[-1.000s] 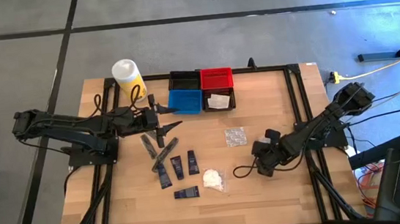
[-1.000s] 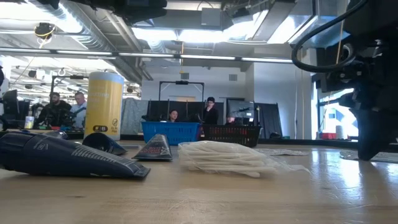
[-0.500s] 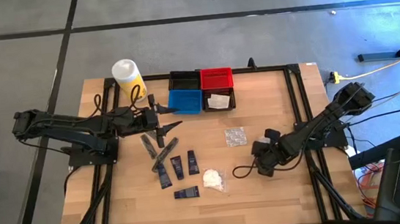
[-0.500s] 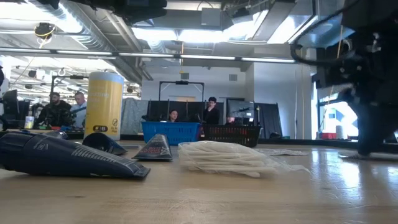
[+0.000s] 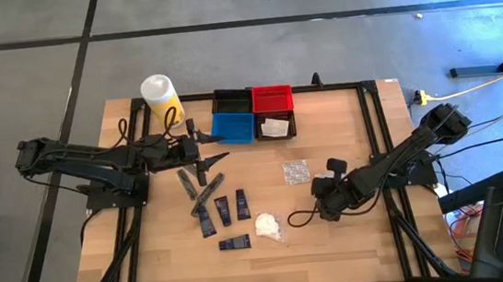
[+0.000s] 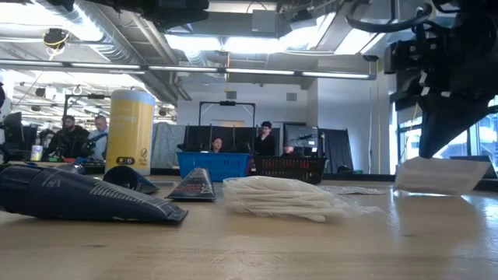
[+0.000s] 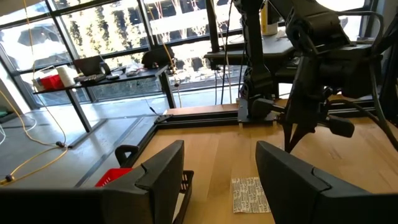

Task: Pick & Place Travel size toiletries
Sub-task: Put the right bandage pack into the bottom black bin

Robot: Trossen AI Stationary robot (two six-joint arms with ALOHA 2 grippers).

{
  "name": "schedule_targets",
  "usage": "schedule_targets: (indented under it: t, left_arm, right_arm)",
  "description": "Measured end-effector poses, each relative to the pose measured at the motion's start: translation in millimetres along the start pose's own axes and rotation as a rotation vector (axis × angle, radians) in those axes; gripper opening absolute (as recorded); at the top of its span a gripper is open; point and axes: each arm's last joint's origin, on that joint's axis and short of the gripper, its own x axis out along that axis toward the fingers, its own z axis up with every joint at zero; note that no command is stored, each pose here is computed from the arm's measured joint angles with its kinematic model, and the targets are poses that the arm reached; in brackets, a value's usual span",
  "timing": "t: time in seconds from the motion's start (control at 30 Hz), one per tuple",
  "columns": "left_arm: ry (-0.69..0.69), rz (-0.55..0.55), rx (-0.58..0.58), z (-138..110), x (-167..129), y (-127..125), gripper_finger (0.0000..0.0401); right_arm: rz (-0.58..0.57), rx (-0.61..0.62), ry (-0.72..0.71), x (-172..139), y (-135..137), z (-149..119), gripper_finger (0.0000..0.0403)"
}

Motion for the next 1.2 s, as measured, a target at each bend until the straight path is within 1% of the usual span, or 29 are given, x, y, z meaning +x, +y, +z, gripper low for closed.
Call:
schedule_targets:
  t: [0.1,0.2,0.47,0.7,0.87,0.93,1.0,1.07,1.2]
  left_arm:
    - [0.0,0.0,0.0,0.0,0.0,0.0,0.0196]
    - [0.0,0.0,0.0,0.0,0.0,0.0,0.0196]
    - [0.0,0.0,0.0,0.0,0.0,0.0,0.0196]
    - [0.0,0.0,0.0,0.0,0.0,0.0,0.0196]
    - [0.0,0.0,0.0,0.0,0.0,0.0,0.0196]
    - [0.0,0.0,-0.001,0.0,0.0,0.0,0.0196]
    - [0.0,0.0,-0.003,0.0,0.0,0.0,0.0196]
    - [0.0,0.0,-0.021,-0.1,0.0,-0.1,0.0196]
    - [0.0,0.0,-0.093,0.0,0.0,0.0,0.0196]
  right_arm:
    - [-0.006,0.002,0.009,-0.1,-0.7,-0.8,0.0]
    - [0.025,0.01,0.008,-2.0,-0.2,0.0,0.0]
    - [0.032,0.026,-0.059,-16.7,-8.9,1.1,0.0]
    - [0.037,0.035,-0.064,-18.0,-9.5,1.2,0.0]
    - [0.05,0.092,-0.075,-18.0,-8.3,2.6,0.0005]
    - [0.042,0.14,-0.086,-16.5,-7.8,4.0,0.0018]
    - [0.037,0.155,-0.077,-12.4,-6.2,5.1,0.004]
    - [0.047,0.151,-0.061,-6.2,-2.2,6.6,0.0069]
    - [0.039,0.116,-0.046,5.6,5.6,8.1,0.0139]
